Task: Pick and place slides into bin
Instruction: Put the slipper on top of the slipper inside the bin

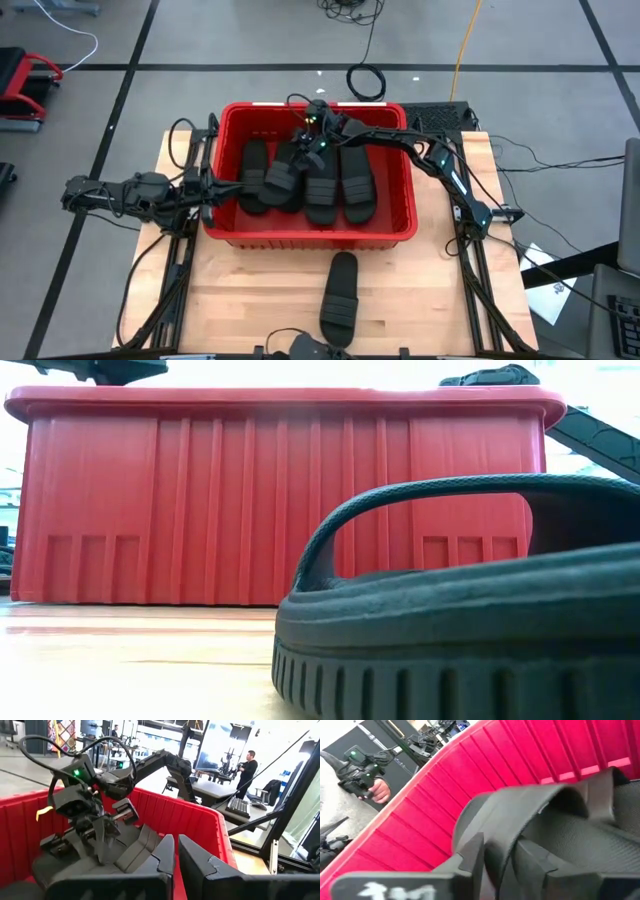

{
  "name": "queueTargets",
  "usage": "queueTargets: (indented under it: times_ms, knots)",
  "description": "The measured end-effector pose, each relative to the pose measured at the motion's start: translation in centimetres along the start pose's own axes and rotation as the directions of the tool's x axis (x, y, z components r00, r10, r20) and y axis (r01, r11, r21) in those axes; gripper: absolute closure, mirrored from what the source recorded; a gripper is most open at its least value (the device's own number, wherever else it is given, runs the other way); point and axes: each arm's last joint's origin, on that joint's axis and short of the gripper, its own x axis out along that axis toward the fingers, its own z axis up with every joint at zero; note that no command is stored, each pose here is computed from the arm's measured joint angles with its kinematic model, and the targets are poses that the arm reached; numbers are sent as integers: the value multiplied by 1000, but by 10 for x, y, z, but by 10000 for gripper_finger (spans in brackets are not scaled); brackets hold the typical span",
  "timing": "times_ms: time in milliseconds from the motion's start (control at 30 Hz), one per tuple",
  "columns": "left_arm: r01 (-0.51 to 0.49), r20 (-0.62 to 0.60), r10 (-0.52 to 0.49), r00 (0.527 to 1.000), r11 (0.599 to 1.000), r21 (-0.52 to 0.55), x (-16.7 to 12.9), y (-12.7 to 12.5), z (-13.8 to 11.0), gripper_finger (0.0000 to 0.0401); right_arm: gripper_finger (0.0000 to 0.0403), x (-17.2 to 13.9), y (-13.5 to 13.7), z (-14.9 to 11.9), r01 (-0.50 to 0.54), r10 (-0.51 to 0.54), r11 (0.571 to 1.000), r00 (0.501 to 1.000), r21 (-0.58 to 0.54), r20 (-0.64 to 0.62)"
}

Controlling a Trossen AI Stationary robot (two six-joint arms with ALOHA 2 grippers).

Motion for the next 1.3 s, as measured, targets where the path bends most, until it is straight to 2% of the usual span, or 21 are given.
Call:
queueTargets:
  times_ms: [200,333,600,900,1100,1233,1300]
  knots:
    - [17,19,-17,1000,1000,-6,0,-1,2,394,279,2,-1,0,65,-66,997,998,46,10]
    - [44,29,-44,999,999,-11,0,-2,4,399,269,2,-1,0,65,-66,996,998,58,10]
    - [61,29,-61,998,998,-11,0,-2,4,378,253,3,-1,0,60,-63,984,998,168,9]
    - [92,22,-91,996,996,-11,0,-3,4,393,205,5,0,-2,69,-71,967,998,245,-1]
    - [92,22,-91,996,996,-10,0,-3,4,395,203,6,-1,-6,149,-148,954,989,261,-23]
    - [92,22,-91,996,996,-11,0,-3,4,384,203,4,5,-5,326,-321,921,945,212,-58]
    - [92,22,-91,996,996,-10,0,-3,4,381,203,2,9,-2,380,-375,909,925,170,-66]
